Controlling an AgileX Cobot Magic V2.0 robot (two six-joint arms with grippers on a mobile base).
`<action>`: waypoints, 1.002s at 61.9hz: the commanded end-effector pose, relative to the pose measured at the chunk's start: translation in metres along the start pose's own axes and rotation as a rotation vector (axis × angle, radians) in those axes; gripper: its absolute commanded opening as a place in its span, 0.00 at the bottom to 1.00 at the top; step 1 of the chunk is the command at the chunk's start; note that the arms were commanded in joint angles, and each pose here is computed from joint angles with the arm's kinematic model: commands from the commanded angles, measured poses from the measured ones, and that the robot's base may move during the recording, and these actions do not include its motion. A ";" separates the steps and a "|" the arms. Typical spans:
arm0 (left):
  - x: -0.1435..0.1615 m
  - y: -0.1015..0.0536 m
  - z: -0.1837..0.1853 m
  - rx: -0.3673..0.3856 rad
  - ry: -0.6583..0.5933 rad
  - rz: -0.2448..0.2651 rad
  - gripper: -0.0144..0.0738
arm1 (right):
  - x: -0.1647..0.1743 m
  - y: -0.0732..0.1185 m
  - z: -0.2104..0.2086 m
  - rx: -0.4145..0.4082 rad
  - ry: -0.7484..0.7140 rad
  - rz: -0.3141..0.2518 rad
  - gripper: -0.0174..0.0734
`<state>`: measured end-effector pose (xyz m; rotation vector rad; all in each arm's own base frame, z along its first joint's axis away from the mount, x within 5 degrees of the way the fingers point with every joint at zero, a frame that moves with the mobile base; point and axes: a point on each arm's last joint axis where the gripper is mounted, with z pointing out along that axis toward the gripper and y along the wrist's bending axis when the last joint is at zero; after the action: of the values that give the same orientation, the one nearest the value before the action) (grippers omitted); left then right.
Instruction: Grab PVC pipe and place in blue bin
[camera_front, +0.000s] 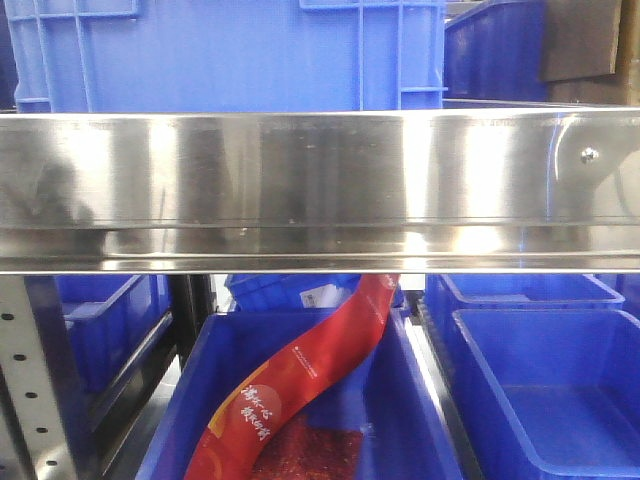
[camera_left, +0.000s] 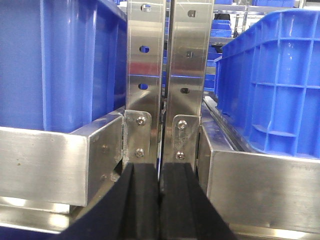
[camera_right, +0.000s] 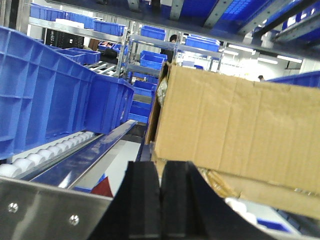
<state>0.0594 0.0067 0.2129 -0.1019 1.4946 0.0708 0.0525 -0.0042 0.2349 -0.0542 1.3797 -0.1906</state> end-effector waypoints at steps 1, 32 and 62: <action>-0.002 0.000 -0.001 -0.002 -0.022 -0.007 0.04 | 0.002 0.000 0.000 0.004 -0.025 0.014 0.01; -0.002 0.000 -0.001 -0.002 -0.022 -0.007 0.04 | 0.008 0.001 0.000 0.008 -0.052 0.071 0.01; -0.002 0.000 -0.001 -0.002 -0.022 -0.007 0.04 | 0.009 0.001 0.000 0.005 -0.036 0.071 0.01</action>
<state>0.0594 0.0067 0.2129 -0.1019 1.4946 0.0708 0.0544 -0.0044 0.2251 -0.0096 1.3590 -0.1392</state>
